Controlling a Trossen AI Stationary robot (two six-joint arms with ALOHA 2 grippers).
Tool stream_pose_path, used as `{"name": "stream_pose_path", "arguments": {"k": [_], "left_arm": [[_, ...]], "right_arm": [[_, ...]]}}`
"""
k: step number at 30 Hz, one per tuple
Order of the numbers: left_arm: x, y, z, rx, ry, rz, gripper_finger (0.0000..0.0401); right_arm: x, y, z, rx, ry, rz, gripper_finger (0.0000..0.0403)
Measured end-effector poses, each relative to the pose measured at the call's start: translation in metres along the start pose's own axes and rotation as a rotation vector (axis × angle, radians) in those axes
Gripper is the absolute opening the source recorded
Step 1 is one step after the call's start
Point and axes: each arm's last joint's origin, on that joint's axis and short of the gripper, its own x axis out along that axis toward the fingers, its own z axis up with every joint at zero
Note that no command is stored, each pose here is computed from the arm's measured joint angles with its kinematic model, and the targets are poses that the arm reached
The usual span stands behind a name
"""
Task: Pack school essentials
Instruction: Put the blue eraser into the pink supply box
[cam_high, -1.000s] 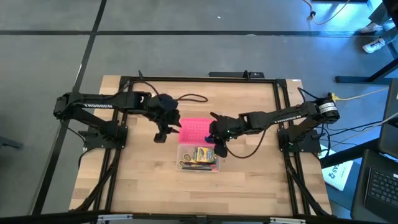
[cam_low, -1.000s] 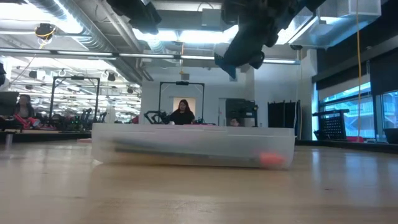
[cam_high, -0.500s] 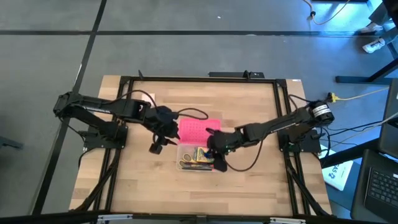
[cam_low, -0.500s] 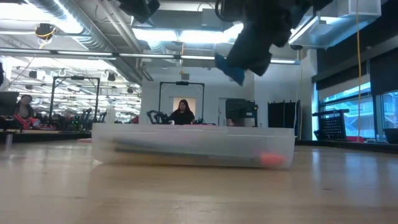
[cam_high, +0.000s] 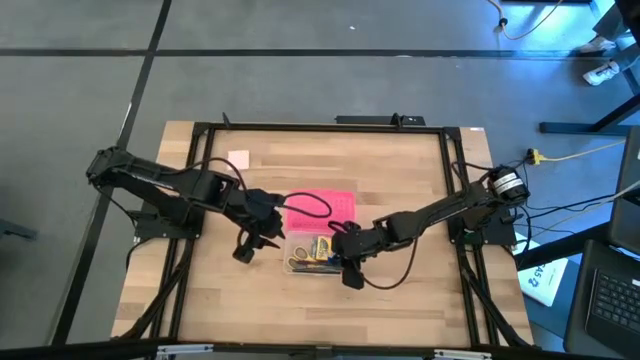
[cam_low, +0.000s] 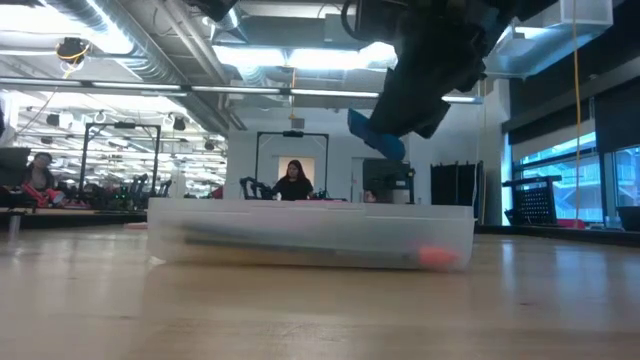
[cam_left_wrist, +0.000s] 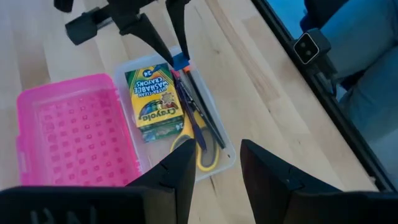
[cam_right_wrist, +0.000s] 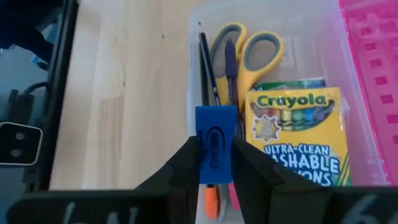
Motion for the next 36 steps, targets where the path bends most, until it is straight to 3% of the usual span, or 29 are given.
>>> {"name": "stream_pose_path", "arguments": {"k": [13, 36], "left_arm": [[0.001, -0.007, 0.002, -0.024, -0.007, 0.044, 0.0119], [0.001, -0.007, 0.003, -0.022, -0.02, 0.045, 0.0119]], "right_arm": [[0.018, -0.005, -0.011, -0.001, 0.073, -0.029, 0.0082], [0.023, -0.007, -0.013, 0.032, 0.09, -0.038, 0.0096]]}}
